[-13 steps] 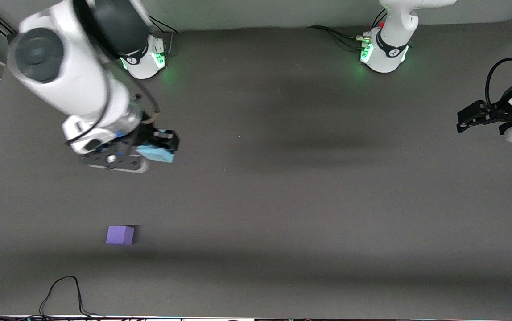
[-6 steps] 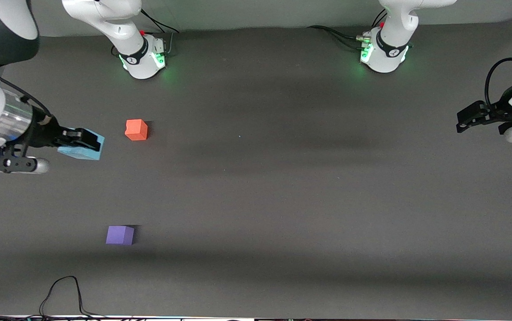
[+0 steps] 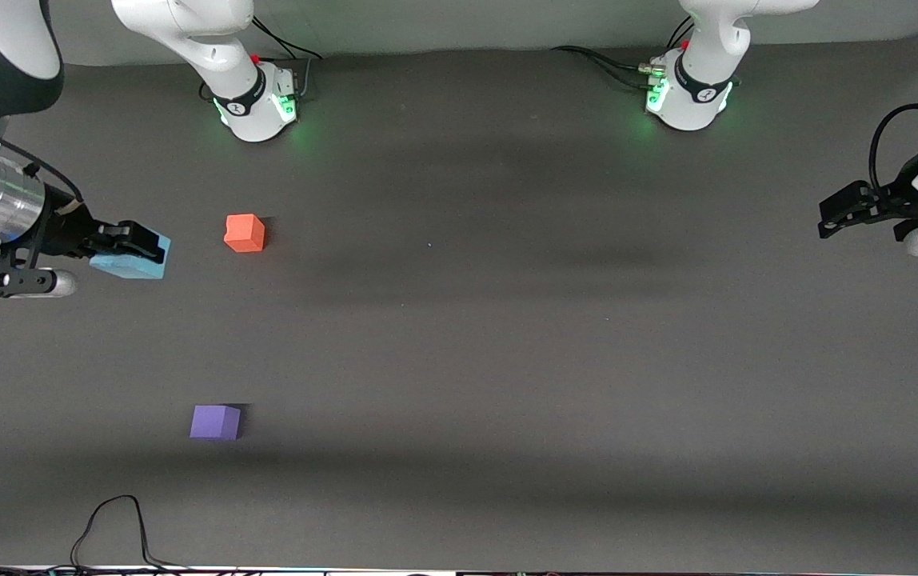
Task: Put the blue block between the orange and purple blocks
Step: 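Lower the blue block between the orange and purple blocks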
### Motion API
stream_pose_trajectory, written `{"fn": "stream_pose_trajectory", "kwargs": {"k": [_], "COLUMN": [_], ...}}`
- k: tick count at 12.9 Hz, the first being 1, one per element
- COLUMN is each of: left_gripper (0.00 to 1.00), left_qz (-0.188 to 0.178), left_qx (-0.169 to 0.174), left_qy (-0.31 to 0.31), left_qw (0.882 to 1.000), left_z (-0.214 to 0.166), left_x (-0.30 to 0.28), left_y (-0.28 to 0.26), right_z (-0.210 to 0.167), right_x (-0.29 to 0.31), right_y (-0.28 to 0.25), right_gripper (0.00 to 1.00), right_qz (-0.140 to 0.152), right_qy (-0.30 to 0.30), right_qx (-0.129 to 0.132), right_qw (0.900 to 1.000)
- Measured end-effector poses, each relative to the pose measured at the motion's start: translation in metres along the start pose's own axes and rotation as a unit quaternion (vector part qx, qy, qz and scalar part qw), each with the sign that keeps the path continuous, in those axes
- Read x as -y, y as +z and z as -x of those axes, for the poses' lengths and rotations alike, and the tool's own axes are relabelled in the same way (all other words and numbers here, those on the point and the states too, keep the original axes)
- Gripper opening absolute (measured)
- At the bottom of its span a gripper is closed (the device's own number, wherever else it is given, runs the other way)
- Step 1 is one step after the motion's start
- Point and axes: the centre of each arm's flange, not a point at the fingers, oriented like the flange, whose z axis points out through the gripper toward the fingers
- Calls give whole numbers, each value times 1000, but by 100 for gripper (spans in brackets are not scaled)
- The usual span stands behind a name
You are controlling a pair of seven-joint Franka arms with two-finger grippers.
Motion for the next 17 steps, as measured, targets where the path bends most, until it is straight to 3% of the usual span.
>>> {"fn": "stream_pose_trajectory", "kwargs": {"k": [5, 7, 10, 13, 17], "left_gripper": [100, 100, 100, 100, 100], "left_qz": [0, 0, 0, 0, 0], "left_qx": [0, 0, 0, 0, 0], "left_qy": [0, 0, 0, 0, 0], "left_qw": [1000, 1000, 1000, 1000, 1000], "left_z": [0, 0, 0, 0, 0], "left_x": [0, 0, 0, 0, 0], "left_y": [0, 0, 0, 0, 0], "right_z": [-14, -4, 9, 5, 1], "right_x": [-26, -33, -44, -51, -68], "right_y": [135, 210, 302, 343, 353], "right_gripper": [61, 61, 61, 61, 61], "right_qz": [2, 6, 12, 14, 20], "right_qy": [17, 11, -3, -16, -29], "right_qx": [-15, -33, -38, -36, -49], "right_qw": [1000, 999, 999, 999, 998]}}
